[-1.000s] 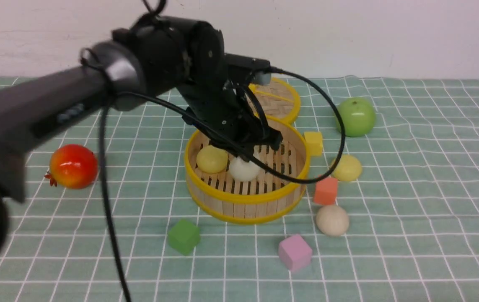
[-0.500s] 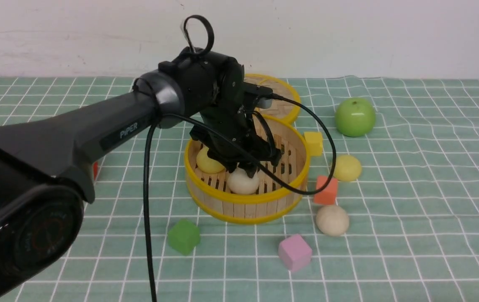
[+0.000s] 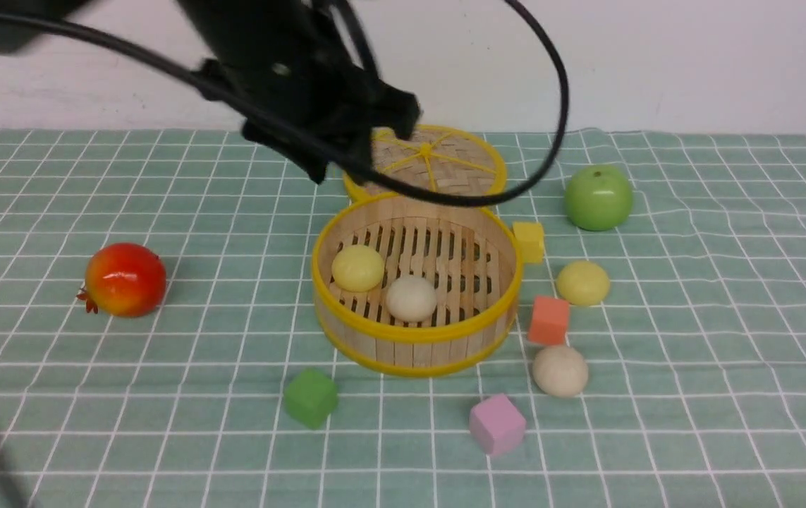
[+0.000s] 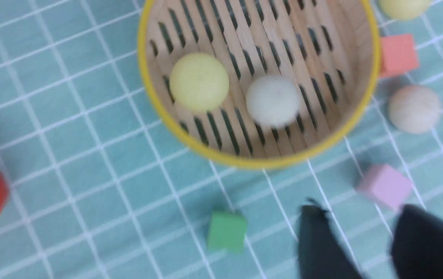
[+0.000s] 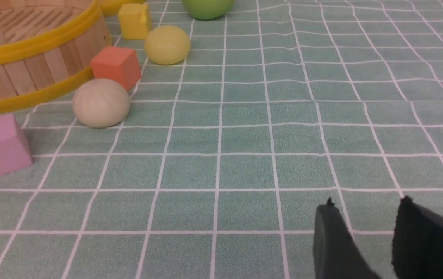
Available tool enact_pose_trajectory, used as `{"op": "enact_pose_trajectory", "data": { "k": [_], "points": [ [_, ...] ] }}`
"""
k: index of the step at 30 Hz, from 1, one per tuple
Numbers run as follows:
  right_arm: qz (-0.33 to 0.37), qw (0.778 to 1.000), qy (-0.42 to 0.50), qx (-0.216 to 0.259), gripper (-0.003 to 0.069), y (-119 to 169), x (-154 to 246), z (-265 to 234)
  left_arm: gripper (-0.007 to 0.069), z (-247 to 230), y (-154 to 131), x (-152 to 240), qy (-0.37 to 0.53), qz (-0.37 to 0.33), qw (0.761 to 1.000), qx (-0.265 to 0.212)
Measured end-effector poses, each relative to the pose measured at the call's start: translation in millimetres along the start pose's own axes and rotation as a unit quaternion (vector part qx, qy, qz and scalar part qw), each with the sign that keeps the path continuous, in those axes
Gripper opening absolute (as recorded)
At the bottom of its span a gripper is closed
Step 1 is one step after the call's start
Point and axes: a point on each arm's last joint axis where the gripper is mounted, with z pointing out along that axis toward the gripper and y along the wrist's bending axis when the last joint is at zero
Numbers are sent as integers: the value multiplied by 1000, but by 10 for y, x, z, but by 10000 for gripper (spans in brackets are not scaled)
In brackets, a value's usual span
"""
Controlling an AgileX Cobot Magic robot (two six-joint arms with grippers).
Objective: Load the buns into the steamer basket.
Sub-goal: Use the right arm to grab a steamed stuffed bun
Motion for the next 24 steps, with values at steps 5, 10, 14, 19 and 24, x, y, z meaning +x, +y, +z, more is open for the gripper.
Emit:
{"op": "enact_pose_trajectory", "data": {
  "k": [5, 10, 14, 19, 24],
  "points": [
    [0, 1000, 0, 0, 240, 0, 0, 0, -14, -444, 53, 601, -62, -9, 998, 26],
    [0, 1000, 0, 0, 240, 0, 0, 0, -14, -557, 156, 1325, -140, -17, 989, 40],
    [0, 1000, 0, 0, 240, 0, 0, 0, -14, -485, 251, 2021, -223, -38, 972, 63],
    [0, 1000, 0, 0, 240, 0, 0, 0, -14, -445, 349, 2606, -338, -68, 934, 91],
    [-3, 1000, -9, 1, 240, -1, -14, 1, -14, -469, 438, 3055, -447, -78, 884, 109]
  ]
}}
